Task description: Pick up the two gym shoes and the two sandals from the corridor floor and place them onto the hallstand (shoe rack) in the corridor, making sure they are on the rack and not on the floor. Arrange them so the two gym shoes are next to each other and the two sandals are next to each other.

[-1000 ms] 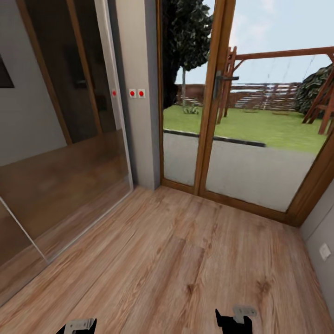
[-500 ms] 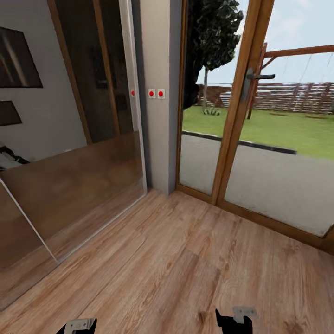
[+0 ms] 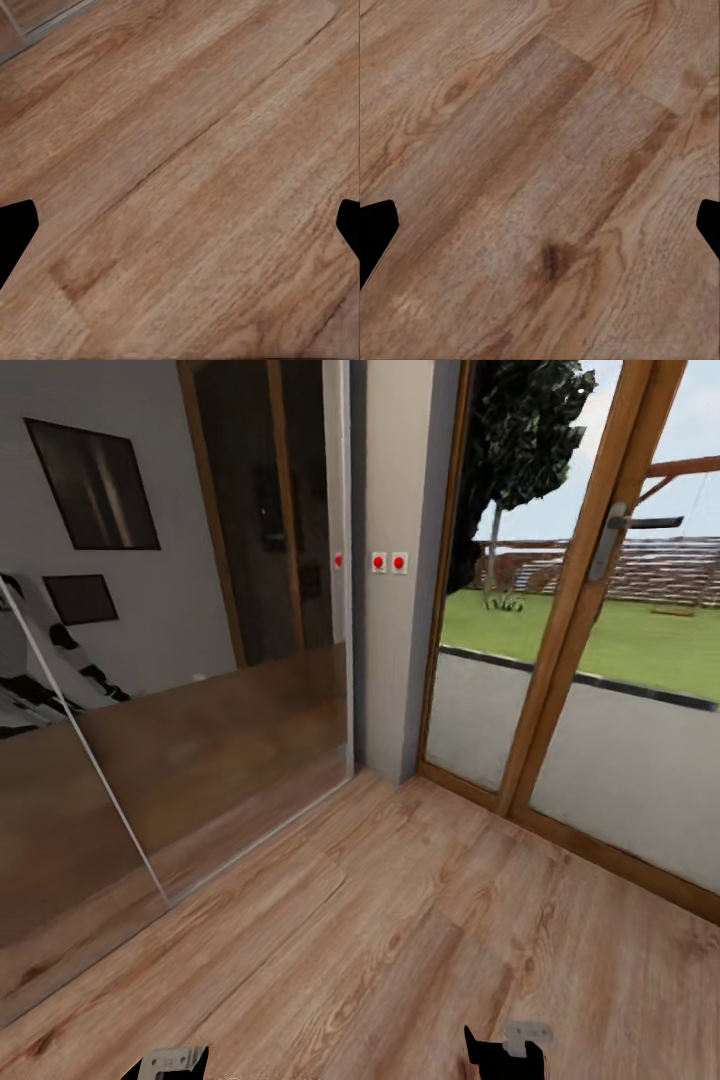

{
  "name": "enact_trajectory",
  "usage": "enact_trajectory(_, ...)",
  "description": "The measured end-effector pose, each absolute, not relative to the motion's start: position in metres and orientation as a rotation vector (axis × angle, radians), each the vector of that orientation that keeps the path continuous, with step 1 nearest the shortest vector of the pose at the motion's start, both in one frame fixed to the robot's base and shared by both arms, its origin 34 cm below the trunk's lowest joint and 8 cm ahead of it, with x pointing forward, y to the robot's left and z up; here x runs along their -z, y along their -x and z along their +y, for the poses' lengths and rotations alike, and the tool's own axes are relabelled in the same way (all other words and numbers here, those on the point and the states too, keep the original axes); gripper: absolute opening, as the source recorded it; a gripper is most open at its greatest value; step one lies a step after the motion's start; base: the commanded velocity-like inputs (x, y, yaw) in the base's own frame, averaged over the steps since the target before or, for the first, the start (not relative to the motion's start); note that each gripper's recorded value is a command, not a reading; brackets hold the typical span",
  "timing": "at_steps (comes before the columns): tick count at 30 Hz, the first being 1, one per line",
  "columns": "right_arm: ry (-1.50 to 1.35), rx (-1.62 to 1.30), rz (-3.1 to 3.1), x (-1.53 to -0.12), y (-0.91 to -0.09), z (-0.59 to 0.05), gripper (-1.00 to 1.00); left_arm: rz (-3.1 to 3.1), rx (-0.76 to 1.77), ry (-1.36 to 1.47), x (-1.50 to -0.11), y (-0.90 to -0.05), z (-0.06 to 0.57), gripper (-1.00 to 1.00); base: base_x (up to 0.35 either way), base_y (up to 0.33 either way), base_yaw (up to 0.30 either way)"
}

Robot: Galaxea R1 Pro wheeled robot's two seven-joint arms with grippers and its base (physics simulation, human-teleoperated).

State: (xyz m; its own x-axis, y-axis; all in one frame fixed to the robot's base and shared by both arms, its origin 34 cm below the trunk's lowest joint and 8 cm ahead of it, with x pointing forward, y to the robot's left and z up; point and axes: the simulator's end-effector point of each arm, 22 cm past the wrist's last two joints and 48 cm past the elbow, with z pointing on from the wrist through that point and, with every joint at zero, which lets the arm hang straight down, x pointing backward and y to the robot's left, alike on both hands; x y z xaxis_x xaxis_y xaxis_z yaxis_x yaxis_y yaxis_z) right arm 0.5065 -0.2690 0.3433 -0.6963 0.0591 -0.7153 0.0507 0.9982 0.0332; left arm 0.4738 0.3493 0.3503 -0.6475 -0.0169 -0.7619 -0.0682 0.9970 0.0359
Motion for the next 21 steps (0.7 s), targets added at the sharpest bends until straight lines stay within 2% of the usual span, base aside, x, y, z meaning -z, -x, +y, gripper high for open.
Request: enact_trajectory(21, -0.076, -0.014, 2.342, -0.3433, -0.5065, -0.2690, 1.00, 2.276, -0.077, 0.059, -0.3500, -0.4734, 0.3493, 1.00, 0.000, 0.000, 0.279)
